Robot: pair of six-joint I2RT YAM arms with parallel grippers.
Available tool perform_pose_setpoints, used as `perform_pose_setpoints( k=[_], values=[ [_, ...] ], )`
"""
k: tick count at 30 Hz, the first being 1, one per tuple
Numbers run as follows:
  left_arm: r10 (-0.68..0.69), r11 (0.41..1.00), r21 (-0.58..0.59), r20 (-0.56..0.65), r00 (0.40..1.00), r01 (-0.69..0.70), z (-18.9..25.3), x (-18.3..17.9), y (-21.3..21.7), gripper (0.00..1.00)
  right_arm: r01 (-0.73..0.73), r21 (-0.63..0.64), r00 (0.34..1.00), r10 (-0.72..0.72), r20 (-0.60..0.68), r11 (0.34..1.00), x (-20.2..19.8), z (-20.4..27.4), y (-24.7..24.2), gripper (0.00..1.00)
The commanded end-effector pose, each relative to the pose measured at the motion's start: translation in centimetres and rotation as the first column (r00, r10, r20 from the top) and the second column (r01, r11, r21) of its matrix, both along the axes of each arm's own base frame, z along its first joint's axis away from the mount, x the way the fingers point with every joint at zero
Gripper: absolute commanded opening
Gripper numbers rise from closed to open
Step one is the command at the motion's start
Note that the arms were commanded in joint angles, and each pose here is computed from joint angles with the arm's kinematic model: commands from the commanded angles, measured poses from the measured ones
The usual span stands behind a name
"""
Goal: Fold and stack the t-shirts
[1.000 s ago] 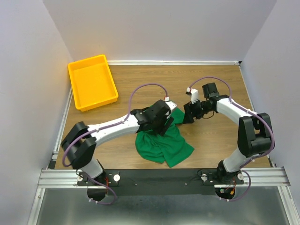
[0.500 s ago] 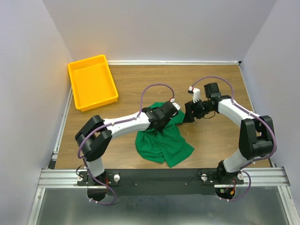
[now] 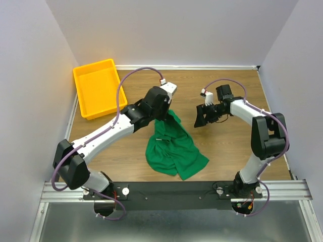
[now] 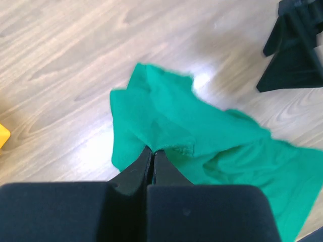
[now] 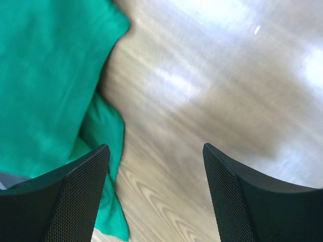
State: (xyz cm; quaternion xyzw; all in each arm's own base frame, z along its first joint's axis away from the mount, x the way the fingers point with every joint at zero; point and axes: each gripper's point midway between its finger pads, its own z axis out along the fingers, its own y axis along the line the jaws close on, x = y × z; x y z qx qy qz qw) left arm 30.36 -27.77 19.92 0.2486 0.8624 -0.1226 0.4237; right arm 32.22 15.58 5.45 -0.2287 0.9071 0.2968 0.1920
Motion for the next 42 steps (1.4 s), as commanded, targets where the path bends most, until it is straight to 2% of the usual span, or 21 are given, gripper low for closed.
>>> perform_pose_setpoints(
  k=[1,6,10,16,21,25,29,34,37,42],
  values=[
    [-0.055,0.99,-0.133,-0.02,0.998,0.052,1.3,-0.5,-0.8,0.0,0.028,0.042,1.0,-0.028,0.011,0.999,2.4,1.5,0.7,0.81],
    [-0.061,0.969,-0.241,-0.004,0.998,0.058,3.3,0.3,-0.3,0.0,-0.093,0.147,0.995,0.088,0.04,0.985,1.4,3.3,2.2,0.82],
    [-0.062,0.933,-0.356,-0.015,0.998,0.053,4.8,1.0,0.6,0.0,-0.221,0.215,0.975,0.213,0.061,0.951,-1.4,4.4,2.8,0.83],
    [-0.065,0.887,-0.458,0.0,0.998,0.057,6.2,3.1,2.4,0.0,-0.375,0.206,0.92,0.337,0.199,0.904,-3.9,6.4,3.0,0.83],
    [-0.115,0.871,-0.479,0.008,0.993,0.104,7.1,4.2,1.5,0.0,-0.484,0.136,0.846,0.423,0.325,0.864,-4.8,8.8,4.3,0.84],
    [-0.146,0.852,-0.506,0.018,0.989,0.135,8.3,4.7,0.7,0.0,-0.499,0.079,0.83,0.449,0.332,0.863,-4.5,8.9,5.0,0.88],
    [-0.169,0.83,-0.535,0.026,0.985,0.157,9.3,4.7,0.2,0.0,-0.495,0.023,0.813,0.454,0.364,0.869,-3.0,10.4,6.2,0.88],
    [-0.19,0.806,-0.566,0.027,0.981,0.171,10.0,4.6,-0.4,0.0,-0.428,0.018,0.841,0.391,0.373,0.903,-0.2,11.9,8.6,0.88],
    [-0.195,0.795,-0.582,0.023,0.981,0.172,10.3,4.5,-0.6,0.0,-0.43,0.03,0.833,0.383,0.399,0.902,0.7,13.1,10.5,0.88],
    [-0.203,0.784,-0.595,0.024,0.979,0.177,11.0,4.4,-0.8,0.0,-0.382,0.061,0.874,0.339,0.349,0.922,1.9,11.4,12.5,0.88]
  ],
)
